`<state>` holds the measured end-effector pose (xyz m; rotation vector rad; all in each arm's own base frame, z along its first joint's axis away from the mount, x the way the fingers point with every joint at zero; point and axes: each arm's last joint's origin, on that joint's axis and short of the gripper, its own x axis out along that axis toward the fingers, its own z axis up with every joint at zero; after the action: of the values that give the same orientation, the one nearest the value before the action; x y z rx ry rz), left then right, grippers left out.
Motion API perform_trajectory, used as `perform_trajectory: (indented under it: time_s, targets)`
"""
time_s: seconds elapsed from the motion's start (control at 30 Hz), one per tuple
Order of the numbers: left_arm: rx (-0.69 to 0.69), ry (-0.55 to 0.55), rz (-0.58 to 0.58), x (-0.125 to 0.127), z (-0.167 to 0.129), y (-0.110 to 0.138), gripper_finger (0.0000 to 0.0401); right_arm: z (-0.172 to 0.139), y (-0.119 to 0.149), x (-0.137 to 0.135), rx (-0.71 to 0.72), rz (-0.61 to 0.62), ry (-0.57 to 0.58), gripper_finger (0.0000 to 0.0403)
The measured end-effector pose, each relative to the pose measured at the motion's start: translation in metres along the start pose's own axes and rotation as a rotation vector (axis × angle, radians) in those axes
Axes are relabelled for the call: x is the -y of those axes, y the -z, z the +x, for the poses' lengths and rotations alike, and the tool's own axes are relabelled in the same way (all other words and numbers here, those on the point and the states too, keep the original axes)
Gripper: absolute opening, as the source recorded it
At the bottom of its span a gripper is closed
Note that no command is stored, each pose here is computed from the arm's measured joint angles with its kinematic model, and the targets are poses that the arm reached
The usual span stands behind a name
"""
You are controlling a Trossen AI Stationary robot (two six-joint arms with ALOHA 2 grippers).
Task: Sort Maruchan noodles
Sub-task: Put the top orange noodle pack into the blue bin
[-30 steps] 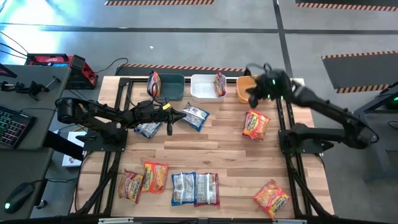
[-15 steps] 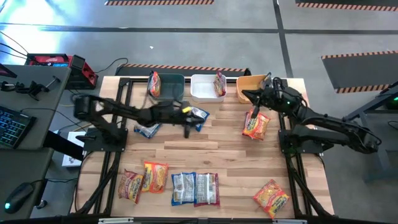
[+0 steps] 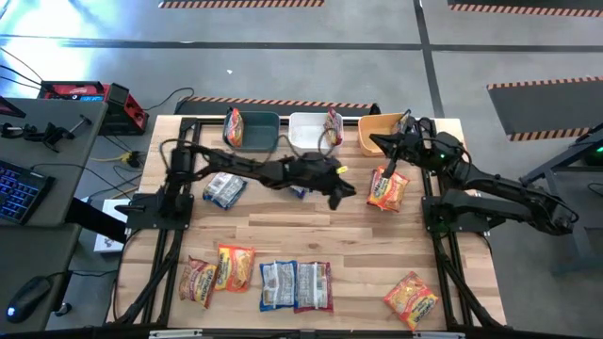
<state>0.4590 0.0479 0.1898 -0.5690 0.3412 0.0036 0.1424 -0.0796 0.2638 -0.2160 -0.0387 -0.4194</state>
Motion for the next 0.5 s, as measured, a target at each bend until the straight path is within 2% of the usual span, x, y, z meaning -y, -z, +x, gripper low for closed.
perform_trajectory:
  time_s: [0.27,0.5]
  targets:
    - [-0.038,-0.017,-0.061,-0.017,0.050,0.005,0.0187,0.000,0.000,0.000,-0.003,-0.018,-0.001,0.0000]
    - [-0.001,-0.004,-0.054,-0.030,0.078,0.003,0.0217,0.000,0.000,0.000,-0.002,-0.018,-0.005,0.0000]
